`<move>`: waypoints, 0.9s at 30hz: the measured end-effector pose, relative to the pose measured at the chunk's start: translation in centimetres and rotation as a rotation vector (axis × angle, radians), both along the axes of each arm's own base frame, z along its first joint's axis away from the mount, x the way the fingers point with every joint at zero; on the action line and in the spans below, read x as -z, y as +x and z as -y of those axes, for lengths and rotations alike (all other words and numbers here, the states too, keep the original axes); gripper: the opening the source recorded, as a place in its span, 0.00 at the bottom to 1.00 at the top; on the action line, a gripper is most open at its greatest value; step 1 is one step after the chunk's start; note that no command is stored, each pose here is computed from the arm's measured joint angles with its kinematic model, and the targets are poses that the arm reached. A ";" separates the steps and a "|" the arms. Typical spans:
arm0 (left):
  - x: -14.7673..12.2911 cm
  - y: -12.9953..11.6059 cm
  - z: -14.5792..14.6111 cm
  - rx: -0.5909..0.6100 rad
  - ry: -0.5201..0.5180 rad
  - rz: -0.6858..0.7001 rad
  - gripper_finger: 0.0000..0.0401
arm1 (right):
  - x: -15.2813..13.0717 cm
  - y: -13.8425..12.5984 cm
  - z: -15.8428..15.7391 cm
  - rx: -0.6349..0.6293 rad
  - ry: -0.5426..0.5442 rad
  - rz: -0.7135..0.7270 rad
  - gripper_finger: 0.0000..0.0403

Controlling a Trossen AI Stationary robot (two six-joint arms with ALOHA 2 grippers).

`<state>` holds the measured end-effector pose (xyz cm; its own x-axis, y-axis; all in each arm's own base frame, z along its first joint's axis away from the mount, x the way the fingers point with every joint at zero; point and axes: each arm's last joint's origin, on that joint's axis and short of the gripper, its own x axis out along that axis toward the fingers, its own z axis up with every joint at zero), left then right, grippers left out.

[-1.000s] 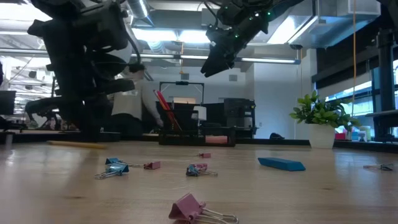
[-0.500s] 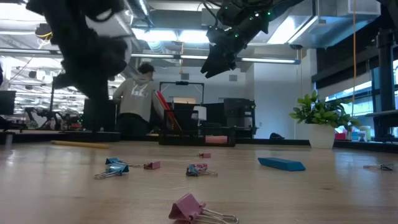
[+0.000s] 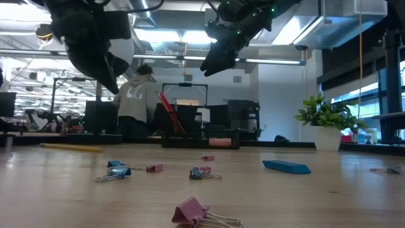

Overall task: Pick and place office supplies into organizer
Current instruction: Put the yellow pencil into the black desk organizer

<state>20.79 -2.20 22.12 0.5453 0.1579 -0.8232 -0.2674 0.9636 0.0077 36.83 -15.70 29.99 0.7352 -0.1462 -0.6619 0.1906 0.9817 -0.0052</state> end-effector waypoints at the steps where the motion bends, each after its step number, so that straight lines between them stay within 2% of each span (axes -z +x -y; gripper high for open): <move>1: 0.1 -0.1 0.1 0.032 0.017 -0.018 0.33 | 0.0 0.1 -0.2 -0.005 0.017 0.004 0.60; 4: 0.4 -0.2 0.2 0.079 0.026 -0.068 0.33 | 0.0 0.4 -0.9 -0.032 0.032 0.009 0.60; 10: 2.1 -1.9 0.4 0.086 -0.034 -0.348 0.33 | 0.0 0.9 -2.2 -0.061 0.043 0.012 0.60; 14: 3.1 -2.2 0.6 0.070 -0.051 -0.485 0.33 | -0.1 1.4 -3.3 -0.062 0.073 0.030 0.60; 19: 3.9 -2.6 0.5 0.044 -0.048 -0.595 0.33 | 0.7 2.9 -5.5 -0.128 0.111 0.052 0.60; 22: 4.0 -2.9 0.5 0.054 -0.032 -0.642 0.33 | 1.4 3.9 -6.7 -0.205 0.060 0.059 0.60; 27: 3.9 -2.9 0.8 0.189 0.045 -0.646 0.33 | 2.4 4.5 -7.8 -0.237 0.028 0.027 0.60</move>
<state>17.91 -2.96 18.19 -0.0327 0.1499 -0.9882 -0.0228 0.9883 0.1507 41.36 -7.94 27.58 0.7642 0.0506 -0.6430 -0.0457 0.9987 0.0243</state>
